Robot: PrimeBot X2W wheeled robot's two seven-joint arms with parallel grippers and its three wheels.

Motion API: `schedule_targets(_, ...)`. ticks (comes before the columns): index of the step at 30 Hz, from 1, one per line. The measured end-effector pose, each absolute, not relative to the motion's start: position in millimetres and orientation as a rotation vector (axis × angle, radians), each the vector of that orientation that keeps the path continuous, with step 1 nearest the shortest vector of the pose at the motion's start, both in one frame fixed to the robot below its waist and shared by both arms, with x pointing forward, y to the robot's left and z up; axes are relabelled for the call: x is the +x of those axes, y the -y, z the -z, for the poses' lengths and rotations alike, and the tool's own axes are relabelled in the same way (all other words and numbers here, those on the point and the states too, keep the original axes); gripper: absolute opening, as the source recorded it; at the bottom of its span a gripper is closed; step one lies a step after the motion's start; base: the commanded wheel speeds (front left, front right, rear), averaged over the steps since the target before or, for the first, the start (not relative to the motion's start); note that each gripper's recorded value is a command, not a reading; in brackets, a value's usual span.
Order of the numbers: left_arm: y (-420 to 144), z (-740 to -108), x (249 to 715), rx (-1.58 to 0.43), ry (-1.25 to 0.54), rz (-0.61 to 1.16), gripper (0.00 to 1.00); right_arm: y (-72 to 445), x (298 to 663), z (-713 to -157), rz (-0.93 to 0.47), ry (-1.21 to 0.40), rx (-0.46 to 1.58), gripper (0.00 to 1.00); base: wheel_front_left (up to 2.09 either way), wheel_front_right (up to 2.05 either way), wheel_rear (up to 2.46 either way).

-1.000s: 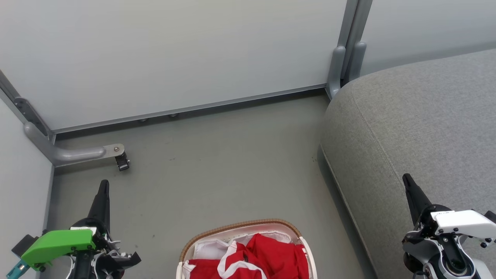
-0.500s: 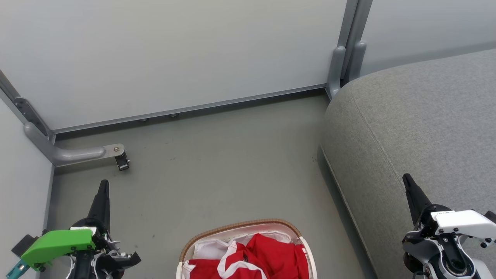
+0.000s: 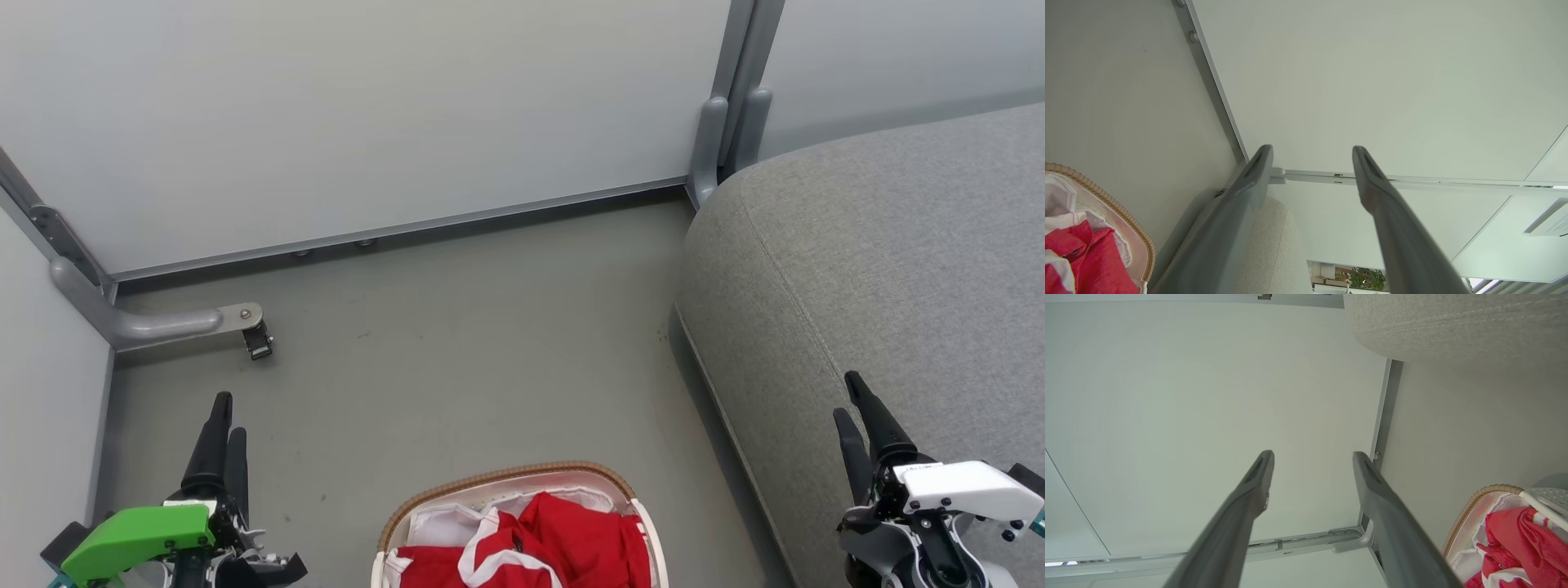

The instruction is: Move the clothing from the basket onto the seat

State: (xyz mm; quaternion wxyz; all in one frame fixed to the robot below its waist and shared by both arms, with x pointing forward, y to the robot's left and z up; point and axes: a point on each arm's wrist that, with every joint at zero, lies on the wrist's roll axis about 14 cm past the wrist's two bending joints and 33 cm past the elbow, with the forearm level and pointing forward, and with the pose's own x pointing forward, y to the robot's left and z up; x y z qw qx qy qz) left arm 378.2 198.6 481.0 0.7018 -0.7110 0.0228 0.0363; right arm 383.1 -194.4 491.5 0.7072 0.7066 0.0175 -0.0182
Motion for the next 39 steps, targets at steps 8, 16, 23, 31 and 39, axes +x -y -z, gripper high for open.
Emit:
schedule_targets(8, -198.9, -478.0, 377.8, -1.443, -0.062, -0.091, 1.00, 194.2, 384.2, -490.8, 0.036, -0.053, 1.422, 1.00, 0.00, 0.00, 0.00)
schedule_targets(16, -198.3, -476.4, 377.5, -1.224, -0.075, -0.088, 1.00, 186.5, 386.1, -489.3, 0.015, -0.076, 1.259, 1.00, 0.00, 0.00, 0.00)
schedule_targets(23, -195.7, -476.6, 376.5, -1.051, -0.082, -0.074, 1.00, 181.2, 390.4, -494.0, -0.018, -0.075, 1.105, 1.00, 0.00, 0.00, 0.00)
schedule_targets(31, -189.6, -473.7, 374.0, -0.874, -0.103, -0.046, 1.00, 170.5, 393.1, -496.5, -0.061, -0.079, 0.951, 1.00, 0.00, 0.00, 0.00)
schedule_targets(39, -184.7, -462.8, 367.8, -0.712, -0.148, -0.042, 1.00, 160.3, 392.2, -494.0, -0.096, -0.091, 0.822, 1.00, 0.00, 0.00, 0.00)
